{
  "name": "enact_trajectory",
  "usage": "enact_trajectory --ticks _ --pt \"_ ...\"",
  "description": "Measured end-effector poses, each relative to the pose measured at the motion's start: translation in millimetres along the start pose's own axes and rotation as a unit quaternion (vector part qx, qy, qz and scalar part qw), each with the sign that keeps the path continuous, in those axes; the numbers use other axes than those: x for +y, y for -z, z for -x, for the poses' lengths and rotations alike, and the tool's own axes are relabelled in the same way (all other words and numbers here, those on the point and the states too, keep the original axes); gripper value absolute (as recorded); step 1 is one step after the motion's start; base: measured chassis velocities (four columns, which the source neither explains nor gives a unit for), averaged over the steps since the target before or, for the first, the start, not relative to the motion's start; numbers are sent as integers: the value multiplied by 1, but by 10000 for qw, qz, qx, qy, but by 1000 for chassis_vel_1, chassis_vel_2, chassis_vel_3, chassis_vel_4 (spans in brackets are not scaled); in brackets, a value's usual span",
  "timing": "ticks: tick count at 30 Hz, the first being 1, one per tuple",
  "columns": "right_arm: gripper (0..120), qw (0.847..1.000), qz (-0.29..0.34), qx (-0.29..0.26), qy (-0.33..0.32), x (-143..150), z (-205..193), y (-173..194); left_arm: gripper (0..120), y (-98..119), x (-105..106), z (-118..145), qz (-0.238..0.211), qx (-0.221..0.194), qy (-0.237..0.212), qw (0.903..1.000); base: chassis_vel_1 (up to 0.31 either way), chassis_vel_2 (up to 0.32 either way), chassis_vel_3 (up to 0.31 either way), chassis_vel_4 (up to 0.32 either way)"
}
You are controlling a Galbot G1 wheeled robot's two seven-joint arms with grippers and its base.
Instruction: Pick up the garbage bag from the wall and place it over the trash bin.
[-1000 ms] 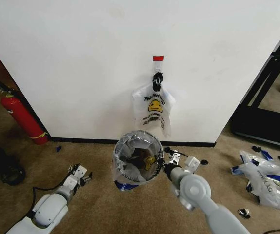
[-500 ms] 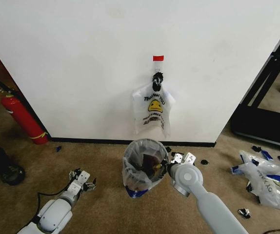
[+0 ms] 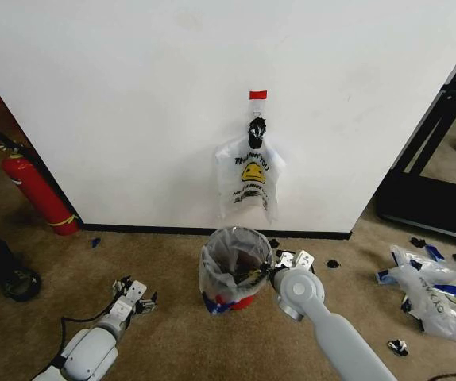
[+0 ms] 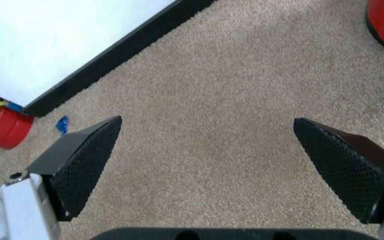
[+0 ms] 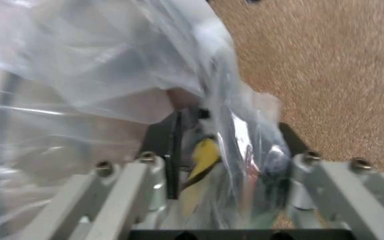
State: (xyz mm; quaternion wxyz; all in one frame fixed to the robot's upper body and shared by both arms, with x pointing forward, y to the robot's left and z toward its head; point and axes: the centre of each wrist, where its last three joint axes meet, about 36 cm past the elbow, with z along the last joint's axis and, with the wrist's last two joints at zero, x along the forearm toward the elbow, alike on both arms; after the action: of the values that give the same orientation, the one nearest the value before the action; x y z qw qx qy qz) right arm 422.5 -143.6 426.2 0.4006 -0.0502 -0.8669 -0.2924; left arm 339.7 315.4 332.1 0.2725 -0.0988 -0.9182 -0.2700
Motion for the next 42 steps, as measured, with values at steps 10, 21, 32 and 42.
enact_trajectory --ticks 10,21,32,42 --pt "71 9935 -779 -550 627 -12 -104 -6 100 17 4 -4 -165 -505 231 9983 0 0 0 0" --pt "100 9807 -1261 -1352 634 -41 -106 -10 100 35 -3 -16 -637 -1091 301 9915 0 0 0 0" --pt "100 7699 -3574 -5010 1692 -143 -39 -19 100 80 -10 -34 -2890 -3689 477 8821 0 0 0 0" --pt "100 7576 -3477 -5522 125 -142 -128 -32 100 105 -9 -79 -2816 -4145 782 8618 0 0 0 0"
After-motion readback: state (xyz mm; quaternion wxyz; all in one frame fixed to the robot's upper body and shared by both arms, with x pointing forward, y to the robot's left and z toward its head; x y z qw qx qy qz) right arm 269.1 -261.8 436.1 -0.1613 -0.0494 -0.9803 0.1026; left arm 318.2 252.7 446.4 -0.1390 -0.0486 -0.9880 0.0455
